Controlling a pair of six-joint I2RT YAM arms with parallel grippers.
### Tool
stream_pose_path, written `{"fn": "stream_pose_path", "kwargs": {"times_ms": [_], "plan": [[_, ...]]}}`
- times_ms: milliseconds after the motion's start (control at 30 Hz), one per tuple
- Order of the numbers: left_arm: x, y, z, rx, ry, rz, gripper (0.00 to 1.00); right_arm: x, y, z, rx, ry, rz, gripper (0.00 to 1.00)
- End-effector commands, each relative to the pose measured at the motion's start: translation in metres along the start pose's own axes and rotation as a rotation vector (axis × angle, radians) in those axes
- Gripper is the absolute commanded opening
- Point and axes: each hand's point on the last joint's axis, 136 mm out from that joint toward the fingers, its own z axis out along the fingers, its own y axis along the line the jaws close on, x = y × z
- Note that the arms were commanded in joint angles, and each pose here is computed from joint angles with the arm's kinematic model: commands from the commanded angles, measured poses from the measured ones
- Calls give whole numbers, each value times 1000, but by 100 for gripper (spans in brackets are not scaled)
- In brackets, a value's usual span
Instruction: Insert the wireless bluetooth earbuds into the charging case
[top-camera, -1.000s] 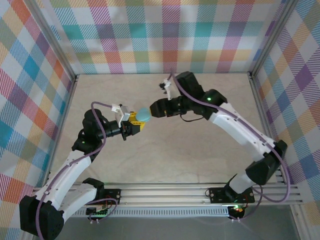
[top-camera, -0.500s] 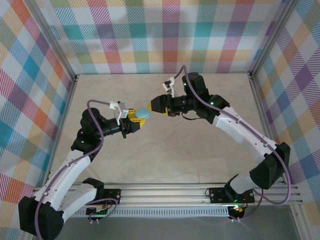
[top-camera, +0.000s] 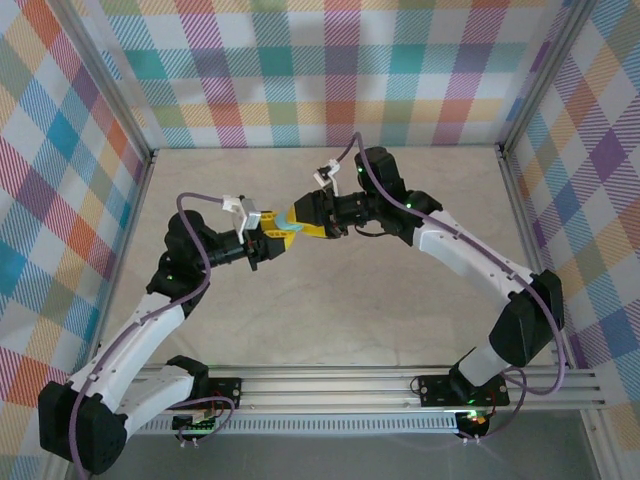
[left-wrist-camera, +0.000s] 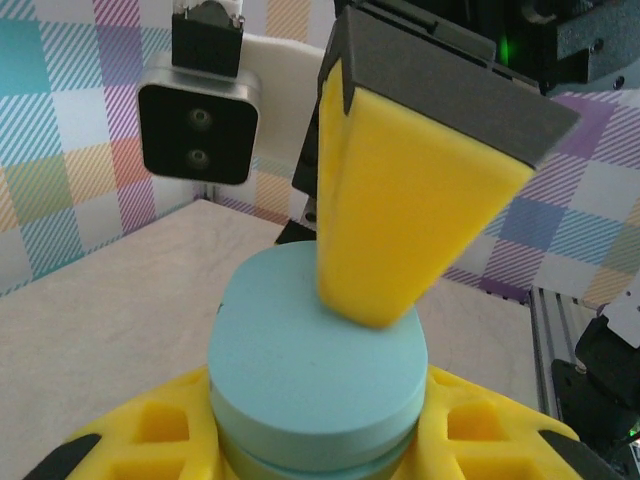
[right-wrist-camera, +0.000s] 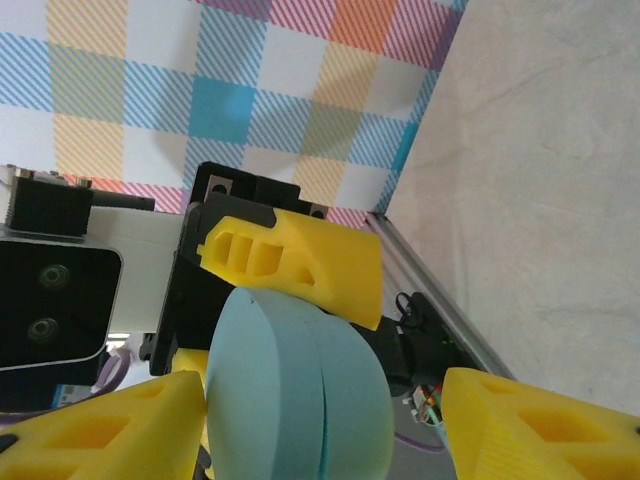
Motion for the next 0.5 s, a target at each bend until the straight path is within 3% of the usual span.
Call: {"fn": "stream_pose_path", "kwargs": {"times_ms": [0,367,467], "plan": [[-27,-2,5,8,-60,27,0,0,8,7,-87,45,29,62],[-10,2,1,-35,-28,10,0,-11,2,9,-95,47,73,40],[-4,2,-1,-45,-18,2,12,-13,-3,8,-84,37,83,37]]}}
